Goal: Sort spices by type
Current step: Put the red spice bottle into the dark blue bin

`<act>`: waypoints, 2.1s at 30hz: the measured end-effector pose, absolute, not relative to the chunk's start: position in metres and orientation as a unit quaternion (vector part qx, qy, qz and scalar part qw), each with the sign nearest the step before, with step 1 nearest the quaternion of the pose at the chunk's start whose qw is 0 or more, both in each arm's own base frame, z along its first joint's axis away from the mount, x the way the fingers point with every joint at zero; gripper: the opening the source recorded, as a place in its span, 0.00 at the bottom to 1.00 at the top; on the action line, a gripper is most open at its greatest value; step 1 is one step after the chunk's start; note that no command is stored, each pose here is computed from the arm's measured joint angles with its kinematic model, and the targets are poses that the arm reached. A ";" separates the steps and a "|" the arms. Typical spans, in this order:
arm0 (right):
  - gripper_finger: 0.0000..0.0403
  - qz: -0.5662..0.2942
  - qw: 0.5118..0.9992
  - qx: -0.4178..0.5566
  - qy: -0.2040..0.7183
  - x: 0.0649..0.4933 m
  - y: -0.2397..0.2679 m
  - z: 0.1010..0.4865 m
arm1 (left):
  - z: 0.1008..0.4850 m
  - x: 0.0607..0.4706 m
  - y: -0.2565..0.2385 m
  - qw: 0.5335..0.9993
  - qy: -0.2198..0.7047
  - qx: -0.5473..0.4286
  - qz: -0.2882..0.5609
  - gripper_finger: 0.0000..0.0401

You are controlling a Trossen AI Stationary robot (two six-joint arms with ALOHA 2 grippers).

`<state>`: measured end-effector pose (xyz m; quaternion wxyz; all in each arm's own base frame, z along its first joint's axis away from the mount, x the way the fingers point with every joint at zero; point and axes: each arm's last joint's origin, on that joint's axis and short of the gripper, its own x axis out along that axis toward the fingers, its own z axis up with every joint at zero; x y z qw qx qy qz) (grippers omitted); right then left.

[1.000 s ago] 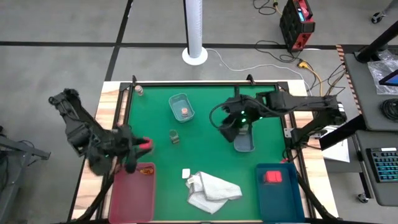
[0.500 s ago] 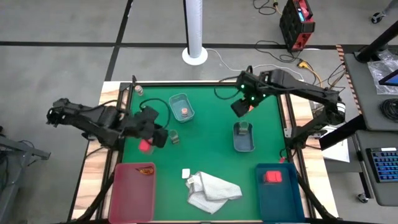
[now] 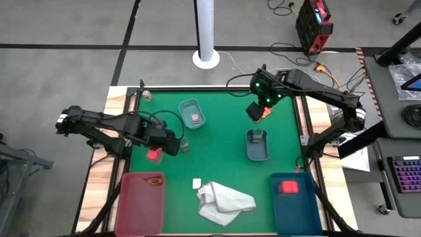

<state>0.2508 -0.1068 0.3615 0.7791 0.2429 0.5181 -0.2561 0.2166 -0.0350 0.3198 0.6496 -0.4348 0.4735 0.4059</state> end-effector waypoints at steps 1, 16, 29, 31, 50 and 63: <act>0.59 -0.246 0.781 0.243 0.520 0.251 -0.106 0.362 | 0.319 0.216 -0.035 0.643 0.483 -0.434 0.406 0.48; 0.78 -0.161 0.801 0.290 0.498 0.240 -0.089 0.377 | 0.303 0.200 -0.032 0.622 0.548 -0.408 0.383 0.65; 0.83 -0.205 0.771 0.358 0.485 0.246 -0.090 0.373 | 0.250 0.169 -0.014 0.643 0.567 -0.384 0.343 0.67; 0.83 -0.210 0.767 0.366 0.484 0.247 -0.091 0.372 | 0.242 0.166 -0.013 0.657 0.548 -0.396 0.332 0.67; 0.82 -0.223 0.769 0.384 0.459 0.256 -0.094 0.371 | 0.187 0.152 -0.010 0.676 0.544 -0.368 0.335 0.61; 0.81 -0.172 0.830 0.321 0.422 0.263 -0.093 0.384 | 0.212 0.168 -0.011 0.737 0.530 -0.325 0.266 0.47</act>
